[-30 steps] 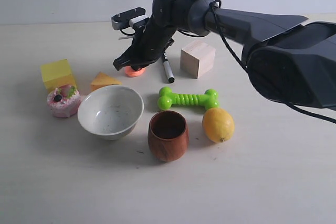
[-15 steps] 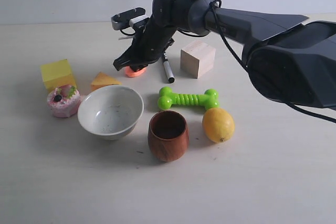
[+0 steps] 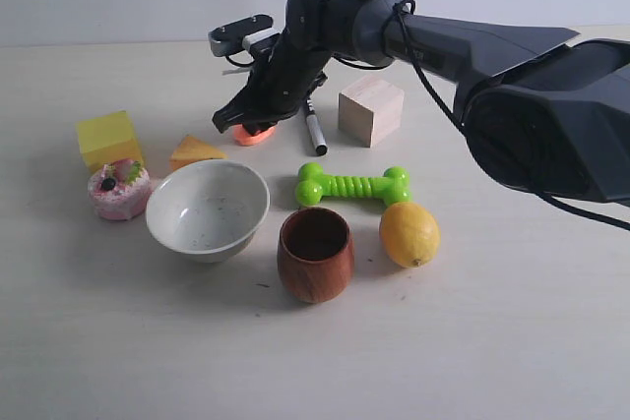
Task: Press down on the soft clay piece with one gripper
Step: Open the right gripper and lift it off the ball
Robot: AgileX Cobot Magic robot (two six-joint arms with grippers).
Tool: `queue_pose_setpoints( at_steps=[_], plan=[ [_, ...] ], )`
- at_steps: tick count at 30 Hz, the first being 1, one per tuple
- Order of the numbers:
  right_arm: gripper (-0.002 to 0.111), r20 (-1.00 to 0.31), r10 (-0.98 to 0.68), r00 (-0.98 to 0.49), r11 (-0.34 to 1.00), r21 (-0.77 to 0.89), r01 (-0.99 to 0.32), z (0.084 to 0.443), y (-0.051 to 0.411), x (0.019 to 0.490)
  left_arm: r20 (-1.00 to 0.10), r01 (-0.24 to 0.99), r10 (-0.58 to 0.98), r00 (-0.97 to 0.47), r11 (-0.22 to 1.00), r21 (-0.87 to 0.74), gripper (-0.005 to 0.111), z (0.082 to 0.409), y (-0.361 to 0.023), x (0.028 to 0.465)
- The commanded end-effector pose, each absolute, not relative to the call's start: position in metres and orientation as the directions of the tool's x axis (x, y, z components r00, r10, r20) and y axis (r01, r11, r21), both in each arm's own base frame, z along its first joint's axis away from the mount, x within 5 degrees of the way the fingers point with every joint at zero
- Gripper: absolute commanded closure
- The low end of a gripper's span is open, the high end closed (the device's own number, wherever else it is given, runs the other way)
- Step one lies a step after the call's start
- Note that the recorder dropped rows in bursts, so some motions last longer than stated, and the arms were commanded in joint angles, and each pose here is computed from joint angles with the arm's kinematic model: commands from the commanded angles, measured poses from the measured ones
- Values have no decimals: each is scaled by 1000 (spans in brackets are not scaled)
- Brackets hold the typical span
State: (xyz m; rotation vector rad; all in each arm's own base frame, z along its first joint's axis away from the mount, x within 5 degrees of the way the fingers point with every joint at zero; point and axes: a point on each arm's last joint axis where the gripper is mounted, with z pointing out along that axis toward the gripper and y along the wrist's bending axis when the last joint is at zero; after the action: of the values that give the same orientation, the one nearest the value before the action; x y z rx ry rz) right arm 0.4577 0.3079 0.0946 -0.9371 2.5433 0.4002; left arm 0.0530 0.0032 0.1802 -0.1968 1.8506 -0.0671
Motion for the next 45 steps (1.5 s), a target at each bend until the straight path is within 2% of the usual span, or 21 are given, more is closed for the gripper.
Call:
queue_pose_setpoints(
  at_steps=[1, 10, 16, 25, 31, 38, 45],
  plan=[
    [86, -420, -580, -698, 725, 126, -677, 91, 307, 453, -948, -94, -171, -269, 984, -151, 107, 180, 3, 53],
    [87, -444, -578, -685, 723, 111, -682, 103, 307, 454, -948, -94, -171, -269, 984, -151, 107, 180, 3, 53],
    [101, -444, -578, -685, 723, 111, -682, 103, 307, 454, -948, -94, -171, -269, 984, -151, 107, 180, 3, 53],
    [101, -463, -571, -678, 725, 105, -681, 104, 307, 455, -948, -94, -171, -269, 984, -151, 107, 180, 3, 53],
    [101, -508, -559, -656, 720, 95, -687, 122, 311, 461, -948, -94, -171, -269, 984, -151, 107, 180, 3, 53],
    [101, -491, -574, -656, 717, 87, -692, 124, 310, 460, -948, -94, -171, -269, 984, -151, 107, 180, 3, 53],
    [102, -542, -585, -604, 722, -8, -692, 175, 302, 460, -948, -94, -171, -269, 984, -151, 107, 180, 3, 53]
  ],
)
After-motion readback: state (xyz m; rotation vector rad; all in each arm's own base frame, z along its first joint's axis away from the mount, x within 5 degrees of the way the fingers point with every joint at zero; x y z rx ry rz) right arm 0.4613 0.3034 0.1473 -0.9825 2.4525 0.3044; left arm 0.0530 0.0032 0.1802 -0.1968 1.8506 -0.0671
